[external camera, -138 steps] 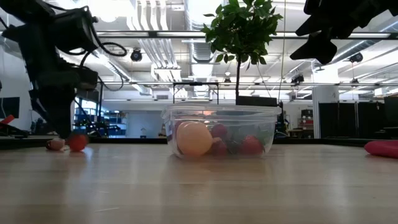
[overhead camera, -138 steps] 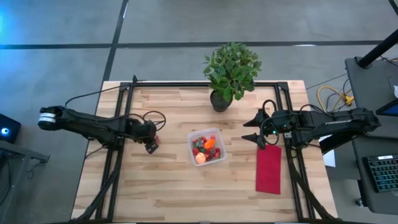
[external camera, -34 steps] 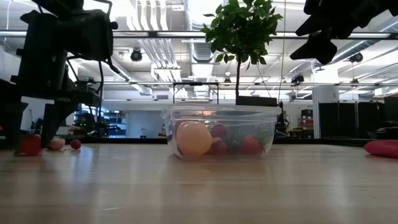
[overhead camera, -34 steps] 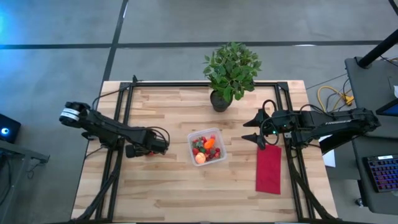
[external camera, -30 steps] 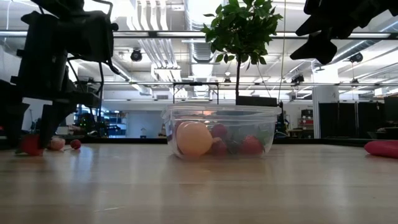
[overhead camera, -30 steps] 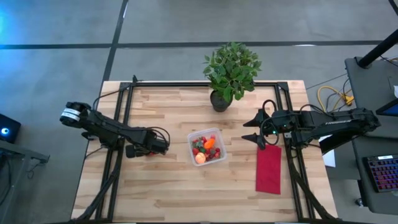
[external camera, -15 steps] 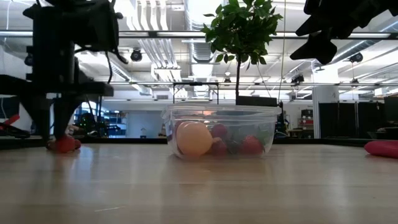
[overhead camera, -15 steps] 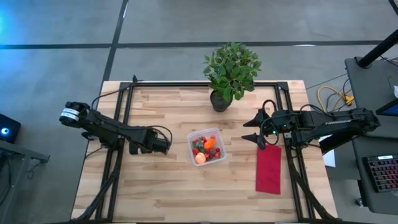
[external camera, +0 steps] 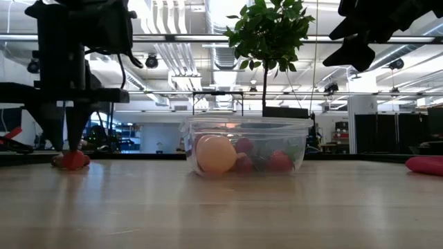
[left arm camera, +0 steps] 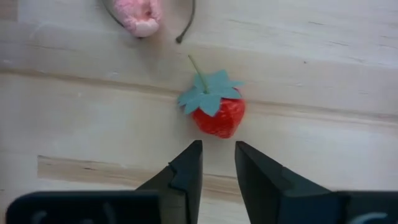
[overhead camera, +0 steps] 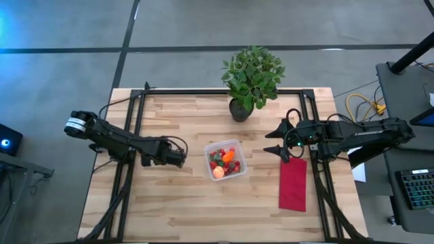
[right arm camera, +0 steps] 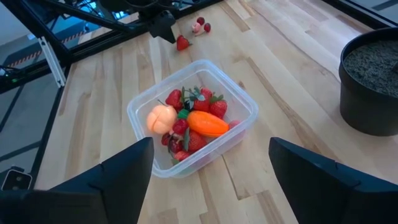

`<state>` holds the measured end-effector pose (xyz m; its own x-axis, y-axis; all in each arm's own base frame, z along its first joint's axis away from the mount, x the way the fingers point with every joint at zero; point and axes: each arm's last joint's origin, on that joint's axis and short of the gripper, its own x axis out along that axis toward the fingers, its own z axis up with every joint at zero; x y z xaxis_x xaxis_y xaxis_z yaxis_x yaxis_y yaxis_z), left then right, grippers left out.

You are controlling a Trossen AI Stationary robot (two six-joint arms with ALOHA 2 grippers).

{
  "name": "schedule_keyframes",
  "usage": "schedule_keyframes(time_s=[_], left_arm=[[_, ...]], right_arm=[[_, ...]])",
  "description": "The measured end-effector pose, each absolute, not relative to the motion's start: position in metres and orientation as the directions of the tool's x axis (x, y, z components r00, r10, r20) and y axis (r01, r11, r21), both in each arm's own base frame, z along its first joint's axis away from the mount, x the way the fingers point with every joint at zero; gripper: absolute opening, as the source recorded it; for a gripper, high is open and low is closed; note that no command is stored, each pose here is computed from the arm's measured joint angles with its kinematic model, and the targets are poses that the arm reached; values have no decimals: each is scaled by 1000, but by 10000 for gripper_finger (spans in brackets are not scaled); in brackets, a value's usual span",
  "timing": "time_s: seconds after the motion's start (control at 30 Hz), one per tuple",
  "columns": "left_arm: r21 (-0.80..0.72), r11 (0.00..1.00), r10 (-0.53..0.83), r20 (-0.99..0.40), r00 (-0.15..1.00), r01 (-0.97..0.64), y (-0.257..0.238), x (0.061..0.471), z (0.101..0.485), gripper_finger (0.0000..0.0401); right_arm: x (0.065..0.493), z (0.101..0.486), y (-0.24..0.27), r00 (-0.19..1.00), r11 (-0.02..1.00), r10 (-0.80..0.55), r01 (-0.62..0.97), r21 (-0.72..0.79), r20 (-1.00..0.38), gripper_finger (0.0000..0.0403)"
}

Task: Pick and placing Produce into tupperware
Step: Put the red strawberry into the transparent bin

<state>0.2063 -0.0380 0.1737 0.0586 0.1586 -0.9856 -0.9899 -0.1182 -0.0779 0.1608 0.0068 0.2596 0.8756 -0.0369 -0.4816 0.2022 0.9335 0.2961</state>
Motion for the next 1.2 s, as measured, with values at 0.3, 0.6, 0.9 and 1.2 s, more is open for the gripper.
schedule_keyframes(time_s=[0.3, 0.6, 0.9, 1.2], left_arm=[[-85, -127, 162, -985, 64, -988, -38, 207, 175, 169], [-109, -251, 208, -976, 56, -962, -36, 204, 170, 205], [-136, -265, 211, -974, 80, -954, -32, 204, 162, 205], [-135, -281, 250, -966, 63, -950, -26, 200, 156, 205]], right_arm=[[161, 260, 7, 876, 934, -36, 202, 296, -482, 305], [161, 260, 7, 876, 934, -36, 202, 296, -482, 304], [161, 260, 7, 876, 934, -37, 202, 296, -482, 309], [161, 260, 7, 876, 934, -37, 202, 296, -482, 303]])
